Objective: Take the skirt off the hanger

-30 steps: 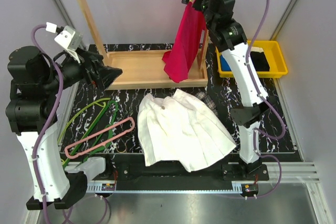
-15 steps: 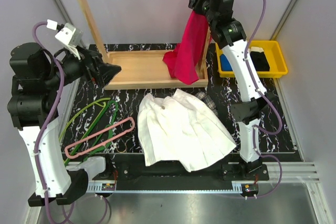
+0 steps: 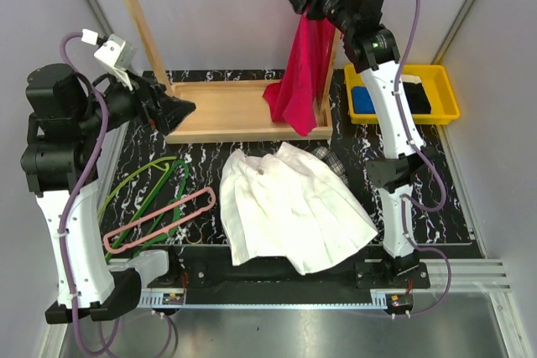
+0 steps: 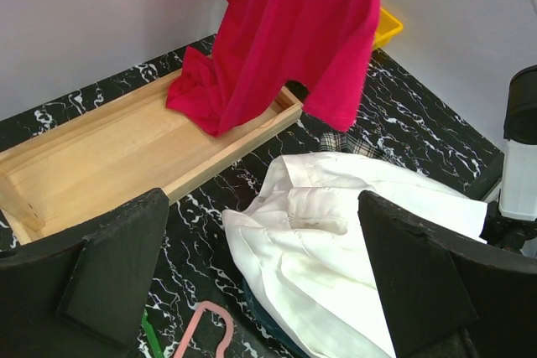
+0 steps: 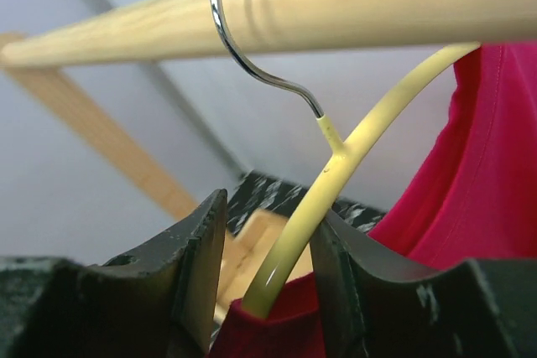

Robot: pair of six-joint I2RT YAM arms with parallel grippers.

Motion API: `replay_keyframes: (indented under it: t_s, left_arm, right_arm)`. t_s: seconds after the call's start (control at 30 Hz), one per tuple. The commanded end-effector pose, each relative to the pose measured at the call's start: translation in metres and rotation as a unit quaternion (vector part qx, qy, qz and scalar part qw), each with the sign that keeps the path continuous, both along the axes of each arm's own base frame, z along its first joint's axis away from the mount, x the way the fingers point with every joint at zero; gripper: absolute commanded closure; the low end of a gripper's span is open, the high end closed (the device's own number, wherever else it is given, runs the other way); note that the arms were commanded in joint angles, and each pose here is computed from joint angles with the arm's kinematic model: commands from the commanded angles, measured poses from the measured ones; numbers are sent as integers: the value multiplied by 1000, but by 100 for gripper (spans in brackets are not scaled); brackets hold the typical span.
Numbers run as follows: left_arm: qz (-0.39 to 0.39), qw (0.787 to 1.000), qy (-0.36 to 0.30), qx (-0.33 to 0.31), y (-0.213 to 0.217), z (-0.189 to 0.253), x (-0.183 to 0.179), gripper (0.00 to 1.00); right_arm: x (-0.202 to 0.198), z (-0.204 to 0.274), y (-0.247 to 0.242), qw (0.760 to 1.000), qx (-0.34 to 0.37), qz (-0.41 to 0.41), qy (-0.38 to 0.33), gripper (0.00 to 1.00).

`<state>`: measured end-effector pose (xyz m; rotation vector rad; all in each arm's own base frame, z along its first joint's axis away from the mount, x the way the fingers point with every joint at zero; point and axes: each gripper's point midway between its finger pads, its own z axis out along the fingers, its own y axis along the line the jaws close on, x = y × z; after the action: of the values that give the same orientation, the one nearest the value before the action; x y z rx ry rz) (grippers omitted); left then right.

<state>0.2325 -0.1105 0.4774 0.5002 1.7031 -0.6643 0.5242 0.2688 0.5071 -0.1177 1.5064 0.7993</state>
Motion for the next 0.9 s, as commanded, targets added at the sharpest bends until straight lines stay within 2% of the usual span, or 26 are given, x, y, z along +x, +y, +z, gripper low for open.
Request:
replay_keyframes:
  t_s: [0.0, 0.1, 0.17, 0.3, 0.33, 0.37, 0.4, 0.43, 0.47, 0.5, 0.73, 0.87]
  left_arm:
    - [-10, 999, -29, -9, -2, 13, 7, 1]
    - [-10, 999, -28, -15, -3, 15, 10, 1]
    - [-11, 999, -28, -20, -3, 16, 11, 1]
    - [-15, 999, -23, -27, -5, 16, 15, 1]
    - [-15, 999, -24, -28, -5, 16, 15, 1]
    - [-17, 999, -23, -29, -5, 17, 14, 1]
    - [-17, 999, -23, -29, -6, 16, 14, 1]
    - [-18, 999, -25, -29, -5, 17, 14, 1]
    - [-18, 999, -25, -29, -6, 16, 13, 1]
    - [-19, 999, -25, -28, -6, 16, 13, 1]
    - [-22, 999, -32, -24, -7, 16, 9, 1]
    - [-21, 999, -36, -21, -6, 15, 5, 1]
  right_arm:
    - [-46, -4, 55, 984, 15, 179, 9, 100]
    - [-73, -57, 93, 970, -47, 231, 62, 100]
    - [-83, -80, 106, 963, -89, 247, 68, 100]
    - [-81, -95, 90, 967, -126, 200, 95, 100]
    - [-80, -91, 84, 969, -131, 187, 88, 95]
    - [-69, -95, 71, 975, -138, 146, 98, 79]
    - [-65, -92, 64, 978, -140, 120, 99, 36]
    - [-68, -80, 54, 981, -143, 101, 85, 25]
    - [-60, -87, 43, 982, -152, 63, 95, 7]
    - [-62, -76, 34, 984, -150, 43, 86, 1]
    - [-42, -46, -12, 984, -115, -111, 76, 0]
    - [-44, -19, -18, 986, -91, -126, 55, 0]
